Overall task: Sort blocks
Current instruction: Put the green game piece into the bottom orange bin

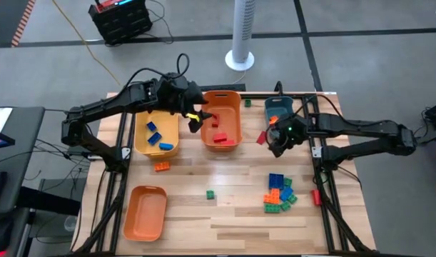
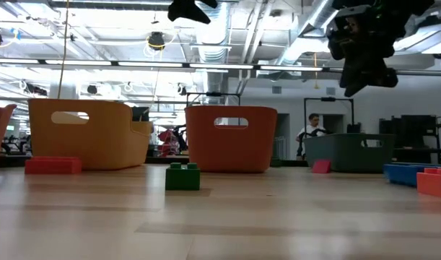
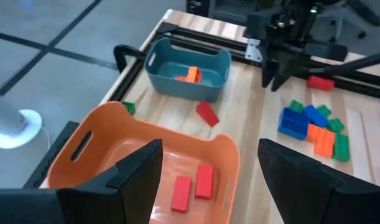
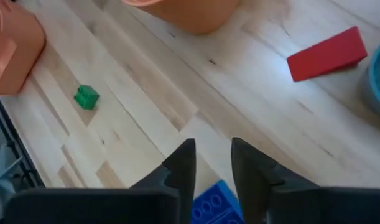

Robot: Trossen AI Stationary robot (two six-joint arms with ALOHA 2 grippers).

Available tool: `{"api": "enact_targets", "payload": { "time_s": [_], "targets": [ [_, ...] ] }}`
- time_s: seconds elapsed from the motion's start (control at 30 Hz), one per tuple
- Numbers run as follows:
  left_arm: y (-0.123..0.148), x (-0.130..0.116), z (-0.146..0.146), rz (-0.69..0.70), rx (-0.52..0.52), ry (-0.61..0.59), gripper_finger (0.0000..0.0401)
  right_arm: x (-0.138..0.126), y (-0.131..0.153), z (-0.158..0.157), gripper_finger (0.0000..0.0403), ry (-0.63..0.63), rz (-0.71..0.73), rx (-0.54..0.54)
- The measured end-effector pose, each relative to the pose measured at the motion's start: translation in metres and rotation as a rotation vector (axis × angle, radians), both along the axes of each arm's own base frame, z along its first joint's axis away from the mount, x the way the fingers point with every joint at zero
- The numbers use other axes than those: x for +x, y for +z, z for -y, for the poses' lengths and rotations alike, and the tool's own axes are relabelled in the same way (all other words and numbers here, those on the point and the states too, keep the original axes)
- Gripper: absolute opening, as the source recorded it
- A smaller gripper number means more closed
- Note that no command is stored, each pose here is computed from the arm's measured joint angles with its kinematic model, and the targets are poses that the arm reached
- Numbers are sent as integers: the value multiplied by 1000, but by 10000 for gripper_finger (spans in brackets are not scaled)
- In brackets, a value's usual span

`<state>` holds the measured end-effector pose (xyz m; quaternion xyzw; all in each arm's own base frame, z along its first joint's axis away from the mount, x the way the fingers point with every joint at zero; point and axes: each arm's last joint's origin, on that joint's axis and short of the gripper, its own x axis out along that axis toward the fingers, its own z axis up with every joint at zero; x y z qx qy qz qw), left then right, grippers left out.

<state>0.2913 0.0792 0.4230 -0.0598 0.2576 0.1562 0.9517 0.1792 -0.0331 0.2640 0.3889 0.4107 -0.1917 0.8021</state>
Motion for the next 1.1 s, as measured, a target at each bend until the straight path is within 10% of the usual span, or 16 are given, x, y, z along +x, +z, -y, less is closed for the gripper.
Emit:
{"api": "enact_targets", "payload": {
  "time_s": [0.67, 1.1],
  "targets": [
    [-2, -1, 0, -7, -50, 36, 258, 51, 29, 74, 201, 284, -48, -336],
    [-11, -5, 11, -93, -170, 69, 258, 92, -18, 174, 201, 407, -235, -373]
  ]
}}
